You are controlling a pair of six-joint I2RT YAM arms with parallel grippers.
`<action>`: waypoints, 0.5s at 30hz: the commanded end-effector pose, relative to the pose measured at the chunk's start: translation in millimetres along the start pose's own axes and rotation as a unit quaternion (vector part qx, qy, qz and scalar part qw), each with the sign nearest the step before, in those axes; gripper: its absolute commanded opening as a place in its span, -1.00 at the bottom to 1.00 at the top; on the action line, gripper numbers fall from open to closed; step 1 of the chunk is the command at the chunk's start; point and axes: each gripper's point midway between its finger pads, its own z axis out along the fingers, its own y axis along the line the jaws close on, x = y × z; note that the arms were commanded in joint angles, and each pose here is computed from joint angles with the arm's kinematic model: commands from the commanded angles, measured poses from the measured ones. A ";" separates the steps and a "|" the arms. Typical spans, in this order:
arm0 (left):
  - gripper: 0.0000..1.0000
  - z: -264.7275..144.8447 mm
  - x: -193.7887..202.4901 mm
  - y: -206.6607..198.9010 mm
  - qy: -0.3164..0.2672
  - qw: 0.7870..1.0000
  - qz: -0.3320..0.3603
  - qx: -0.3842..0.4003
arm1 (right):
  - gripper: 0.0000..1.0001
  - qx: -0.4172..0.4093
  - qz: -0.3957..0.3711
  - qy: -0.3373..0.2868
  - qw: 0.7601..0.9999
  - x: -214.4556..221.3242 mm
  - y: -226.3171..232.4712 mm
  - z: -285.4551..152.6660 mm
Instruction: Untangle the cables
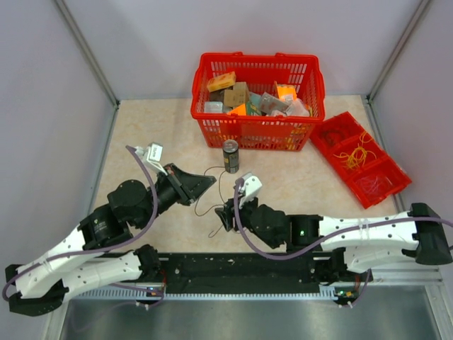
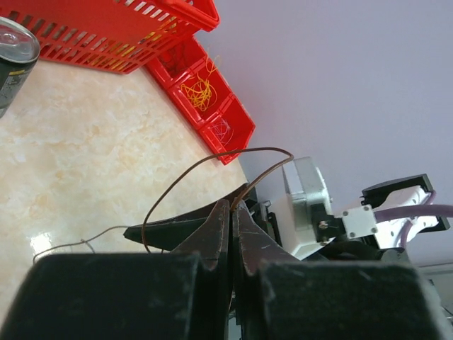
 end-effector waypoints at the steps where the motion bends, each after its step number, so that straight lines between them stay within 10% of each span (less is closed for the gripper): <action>1: -1.00 -5.3 -12.7 -4.5 -0.029 0.999 -0.028 0.010 | 0.03 0.025 -0.005 -0.027 0.999 -18.0 4.5 2.1; 6: -1.00 -7.3 -14.8 -8.0 -0.033 0.999 -0.033 0.020 | 0.01 0.009 0.000 -0.034 0.999 -13.1 10.1 5.7; 15: -1.00 -13.1 -11.9 -6.3 -0.029 0.999 -0.029 0.028 | -1.00 0.039 0.055 -0.073 0.995 -19.8 -12.6 -6.2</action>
